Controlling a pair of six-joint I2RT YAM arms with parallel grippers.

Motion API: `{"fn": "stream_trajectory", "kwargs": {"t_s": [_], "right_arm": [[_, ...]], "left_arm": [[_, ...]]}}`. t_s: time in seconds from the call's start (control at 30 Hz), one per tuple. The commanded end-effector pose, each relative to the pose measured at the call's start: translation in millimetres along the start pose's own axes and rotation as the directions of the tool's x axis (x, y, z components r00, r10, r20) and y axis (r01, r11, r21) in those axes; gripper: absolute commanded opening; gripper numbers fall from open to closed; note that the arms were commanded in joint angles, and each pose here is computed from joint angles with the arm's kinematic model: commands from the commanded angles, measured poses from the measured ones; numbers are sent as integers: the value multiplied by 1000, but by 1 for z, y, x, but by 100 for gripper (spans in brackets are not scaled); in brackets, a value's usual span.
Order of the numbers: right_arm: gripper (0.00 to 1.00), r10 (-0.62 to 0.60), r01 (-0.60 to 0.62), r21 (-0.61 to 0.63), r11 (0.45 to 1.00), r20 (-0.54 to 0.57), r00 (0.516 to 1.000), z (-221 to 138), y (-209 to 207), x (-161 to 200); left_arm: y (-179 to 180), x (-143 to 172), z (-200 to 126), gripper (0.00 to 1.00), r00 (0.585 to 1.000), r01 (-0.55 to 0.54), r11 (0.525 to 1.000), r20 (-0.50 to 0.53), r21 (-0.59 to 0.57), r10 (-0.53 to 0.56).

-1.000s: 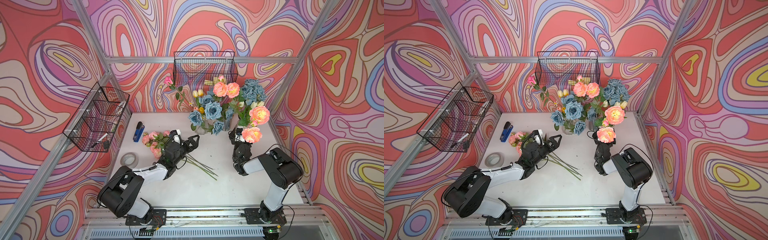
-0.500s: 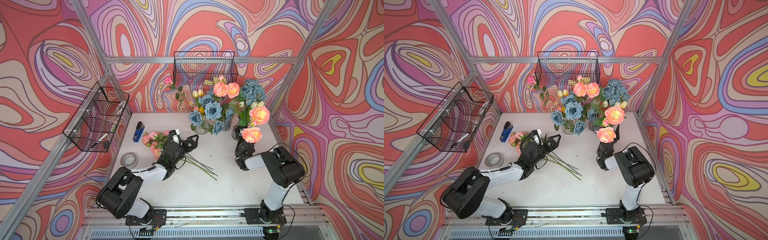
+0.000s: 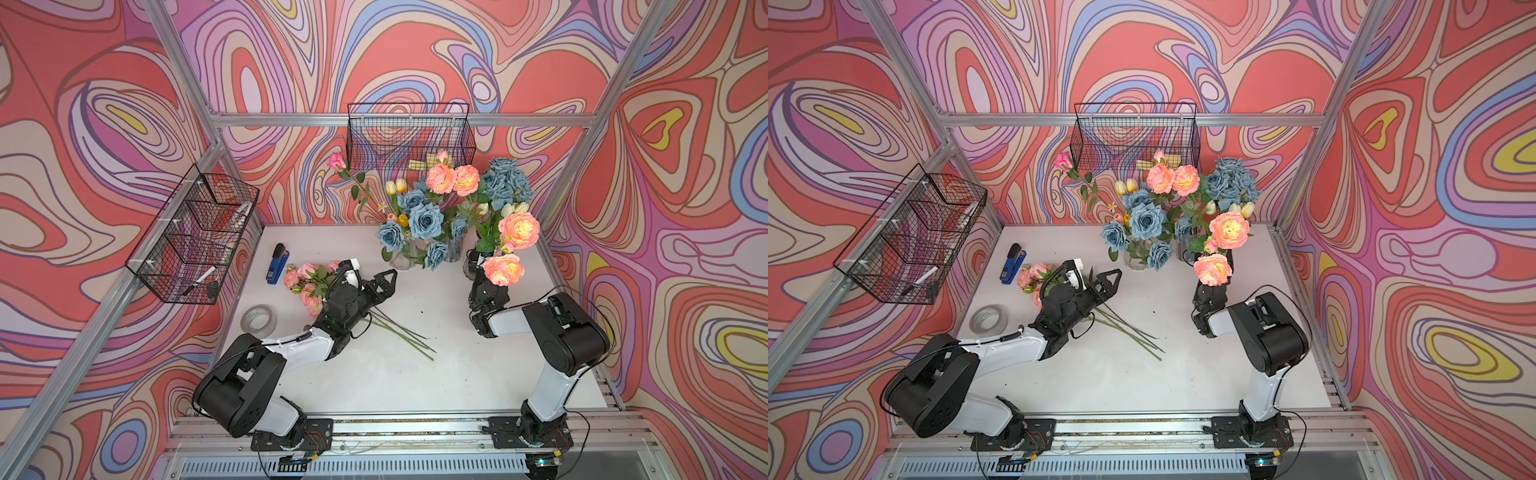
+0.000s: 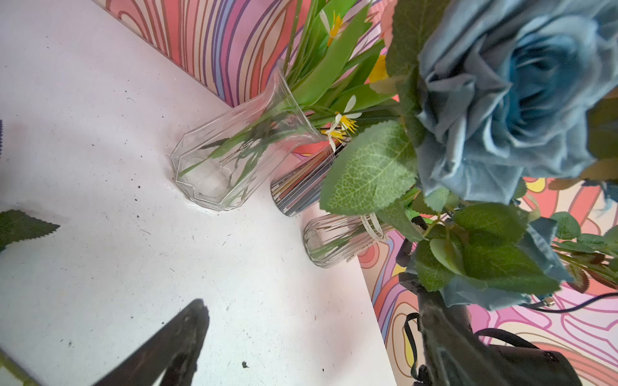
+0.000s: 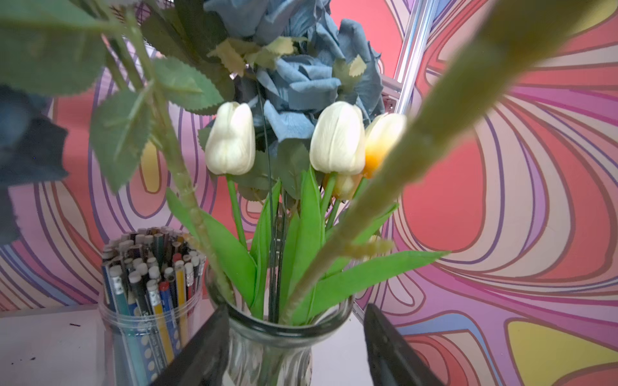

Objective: Pick out pink flowers from the vase
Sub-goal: Pick up the flower from the vase.

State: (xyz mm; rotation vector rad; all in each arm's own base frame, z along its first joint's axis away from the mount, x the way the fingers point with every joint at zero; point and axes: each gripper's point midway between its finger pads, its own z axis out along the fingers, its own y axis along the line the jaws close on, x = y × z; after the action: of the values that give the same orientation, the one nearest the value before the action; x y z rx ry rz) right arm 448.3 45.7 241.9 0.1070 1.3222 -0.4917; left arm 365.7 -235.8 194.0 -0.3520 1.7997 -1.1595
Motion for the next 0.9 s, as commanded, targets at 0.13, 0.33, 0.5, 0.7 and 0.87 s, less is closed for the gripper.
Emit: {"fn": "stream_trajectory", "kwargs": {"t_s": [0.13, 0.33, 0.5, 0.7, 0.87], "right_arm": [[61, 19, -19, 9, 1000, 50, 999, 13, 3, -17], [58, 24, -25, 17, 1000, 62, 998, 18, 3, -21], [51, 34, -35, 19, 999, 66, 997, 16, 0, -24], [44, 45, -47, 22, 999, 57, 997, 8, -8, -24], [40, 35, -36, 14, 999, 41, 999, 4, -8, -16]], "left_arm": [[-14, -12, -4, 100, 999, -3, 999, 35, 46, 2], [-14, -13, -5, 100, 999, -8, 999, 37, 43, 6], [-16, -14, -6, 100, 999, -9, 999, 36, 45, 7], [-19, -14, -6, 100, 999, -11, 999, 33, 51, 10], [-20, -14, -5, 100, 1000, -11, 998, 26, 54, 10]]}}
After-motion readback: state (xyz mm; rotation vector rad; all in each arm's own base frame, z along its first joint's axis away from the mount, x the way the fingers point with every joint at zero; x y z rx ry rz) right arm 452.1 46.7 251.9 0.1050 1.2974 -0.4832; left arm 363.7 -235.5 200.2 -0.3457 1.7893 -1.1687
